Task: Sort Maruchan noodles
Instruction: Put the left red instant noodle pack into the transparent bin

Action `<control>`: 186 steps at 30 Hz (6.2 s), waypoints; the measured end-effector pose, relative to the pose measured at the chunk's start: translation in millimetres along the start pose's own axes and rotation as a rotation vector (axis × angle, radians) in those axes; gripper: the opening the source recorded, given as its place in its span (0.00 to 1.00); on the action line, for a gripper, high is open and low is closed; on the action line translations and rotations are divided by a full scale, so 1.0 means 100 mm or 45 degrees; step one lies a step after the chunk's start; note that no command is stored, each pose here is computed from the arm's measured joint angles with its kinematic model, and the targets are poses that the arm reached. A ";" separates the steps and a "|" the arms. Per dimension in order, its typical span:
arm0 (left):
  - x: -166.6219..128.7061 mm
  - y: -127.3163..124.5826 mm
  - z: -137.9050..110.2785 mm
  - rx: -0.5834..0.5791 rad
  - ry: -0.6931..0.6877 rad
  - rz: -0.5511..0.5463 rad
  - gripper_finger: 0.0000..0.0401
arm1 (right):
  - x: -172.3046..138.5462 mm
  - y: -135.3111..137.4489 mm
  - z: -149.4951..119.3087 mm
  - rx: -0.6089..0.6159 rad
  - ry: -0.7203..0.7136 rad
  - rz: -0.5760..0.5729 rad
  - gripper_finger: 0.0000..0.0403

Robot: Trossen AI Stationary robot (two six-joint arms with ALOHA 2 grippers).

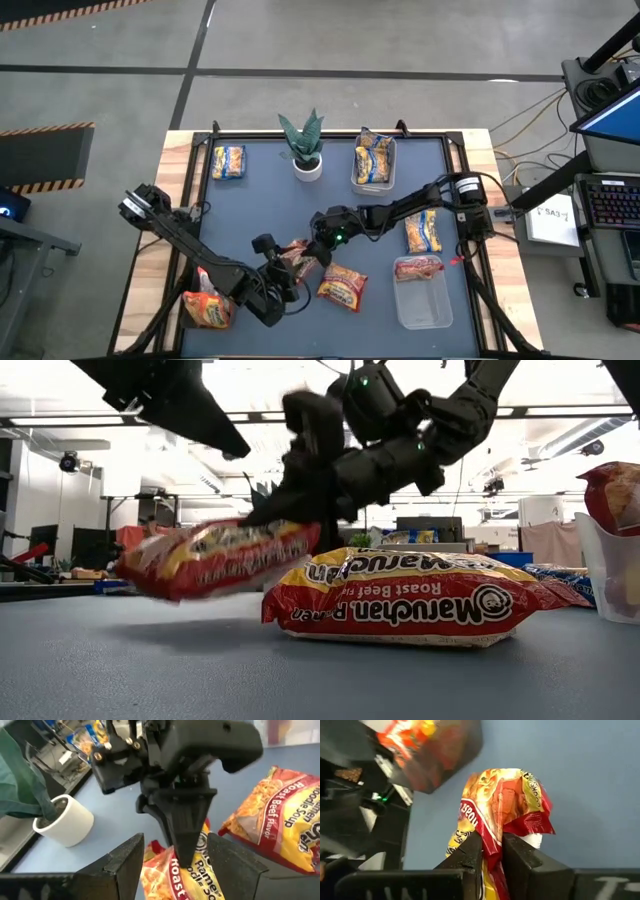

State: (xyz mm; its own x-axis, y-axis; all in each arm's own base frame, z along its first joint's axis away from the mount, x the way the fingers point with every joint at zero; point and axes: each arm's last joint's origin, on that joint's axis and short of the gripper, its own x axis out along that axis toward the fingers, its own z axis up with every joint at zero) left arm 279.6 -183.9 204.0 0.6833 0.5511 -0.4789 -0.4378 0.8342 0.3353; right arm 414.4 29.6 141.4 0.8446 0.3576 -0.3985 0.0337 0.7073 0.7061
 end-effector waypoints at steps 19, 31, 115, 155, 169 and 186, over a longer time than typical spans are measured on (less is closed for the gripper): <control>-0.51 -0.13 0.13 -0.027 -0.422 0.206 0.50 | -0.65 0.65 0.22 -0.380 0.028 -0.091 0.03; -0.33 -0.17 0.02 -0.010 -0.170 0.007 0.48 | -0.77 0.91 0.01 -0.411 0.071 -0.251 0.02; 0.50 -0.08 -0.84 -0.191 0.150 -0.297 0.00 | 0.01 -0.05 -0.22 -0.009 0.119 -0.175 0.54; -0.30 -0.28 0.03 0.295 -0.068 -0.017 0.34 | -0.86 0.75 0.07 -0.234 0.100 -0.313 0.45; 0.14 -0.28 -0.55 0.107 0.094 -0.248 0.11 | -0.69 0.55 -0.05 -0.046 0.167 -0.414 0.58; 0.31 -0.17 -0.81 0.004 0.115 -0.240 0.00 | -0.34 0.09 -0.08 0.065 0.170 -0.396 0.86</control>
State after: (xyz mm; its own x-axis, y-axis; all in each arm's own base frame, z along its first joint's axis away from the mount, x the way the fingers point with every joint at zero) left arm 261.1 -179.4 117.4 0.6976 0.3850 -0.6043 -0.3055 0.9227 0.2353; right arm 381.5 28.4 156.4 0.7125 0.2086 -0.6699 0.3080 0.7649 0.5657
